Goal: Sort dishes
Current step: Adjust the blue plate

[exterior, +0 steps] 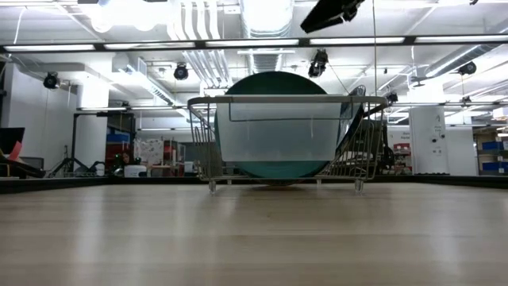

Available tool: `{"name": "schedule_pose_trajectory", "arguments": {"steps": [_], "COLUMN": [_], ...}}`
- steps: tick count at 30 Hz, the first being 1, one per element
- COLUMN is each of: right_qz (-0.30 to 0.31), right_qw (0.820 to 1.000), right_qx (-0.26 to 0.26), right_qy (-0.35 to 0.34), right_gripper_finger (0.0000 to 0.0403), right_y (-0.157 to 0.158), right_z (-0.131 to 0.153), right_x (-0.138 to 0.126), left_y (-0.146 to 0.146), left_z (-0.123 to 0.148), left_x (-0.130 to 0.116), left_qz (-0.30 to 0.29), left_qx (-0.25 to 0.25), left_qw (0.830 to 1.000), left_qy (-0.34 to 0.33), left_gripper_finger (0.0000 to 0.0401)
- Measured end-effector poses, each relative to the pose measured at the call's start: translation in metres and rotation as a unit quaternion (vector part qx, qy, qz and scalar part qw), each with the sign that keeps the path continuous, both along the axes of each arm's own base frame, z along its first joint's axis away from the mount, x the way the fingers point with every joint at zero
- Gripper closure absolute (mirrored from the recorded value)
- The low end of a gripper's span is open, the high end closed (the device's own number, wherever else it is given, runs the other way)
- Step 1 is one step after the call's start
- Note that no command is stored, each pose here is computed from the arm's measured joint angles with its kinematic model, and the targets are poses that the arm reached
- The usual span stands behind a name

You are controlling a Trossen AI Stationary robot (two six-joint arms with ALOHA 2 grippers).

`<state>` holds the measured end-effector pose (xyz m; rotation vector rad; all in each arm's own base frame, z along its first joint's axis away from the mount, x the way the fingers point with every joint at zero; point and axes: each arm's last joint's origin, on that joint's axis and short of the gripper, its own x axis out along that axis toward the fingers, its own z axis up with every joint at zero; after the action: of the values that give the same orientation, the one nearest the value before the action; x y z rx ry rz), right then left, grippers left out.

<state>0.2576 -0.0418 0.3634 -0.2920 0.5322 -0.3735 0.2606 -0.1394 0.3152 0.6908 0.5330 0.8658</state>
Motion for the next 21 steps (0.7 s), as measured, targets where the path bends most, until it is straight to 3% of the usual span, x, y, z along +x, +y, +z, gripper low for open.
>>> {"name": "schedule_pose_trajectory", "arguments": {"steps": [4, 7, 9, 12, 15, 17, 21], "right_qz": [0.050, 0.082, 0.098, 0.130, 0.175, 0.201, 0.207], "right_qw": [0.999, 0.996, 0.995, 0.991, 0.984, 0.979, 0.976], "right_qx": [0.000, 0.000, -0.005, -0.010, -0.007, 0.002, 0.005], "right_qy": [-0.009, -0.017, -0.017, -0.021, -0.026, -0.037, -0.062], "right_gripper_finger": [0.0156, 0.0166, 0.0172, 0.0180, 0.0186, 0.0189, 0.0192], "right_y": [0.025, 0.042, 0.055, 0.076, 0.097, 0.110, 0.126], "right_z": [-0.004, -0.003, -0.002, 0.000, -0.003, -0.007, -0.020], "right_x": [0.002, 0.003, 0.001, -0.008, -0.019, -0.027, -0.045], "left_y": [-0.001, -0.006, -0.015, -0.032, -0.046, -0.051, -0.048], "left_z": [0.001, 0.001, 0.005, 0.015, 0.024, 0.026, 0.017], "left_x": [0.004, 0.015, 0.028, 0.050, 0.065, 0.071, 0.074], "left_qz": [0.002, -0.008, -0.042, -0.154, -0.275, -0.325, -0.327], "left_qx": [0.000, -0.056, -0.122, -0.181, -0.172, -0.150, -0.126], "left_qw": [1.000, 0.998, 0.991, 0.971, 0.946, 0.934, 0.936], "left_qy": [-0.023, -0.028, -0.024, -0.014, -0.008, -0.003, 0.028], "left_gripper_finger": [0.0111, 0.0111, 0.0111, 0.0111, 0.0111, 0.0111, 0.0111]}}
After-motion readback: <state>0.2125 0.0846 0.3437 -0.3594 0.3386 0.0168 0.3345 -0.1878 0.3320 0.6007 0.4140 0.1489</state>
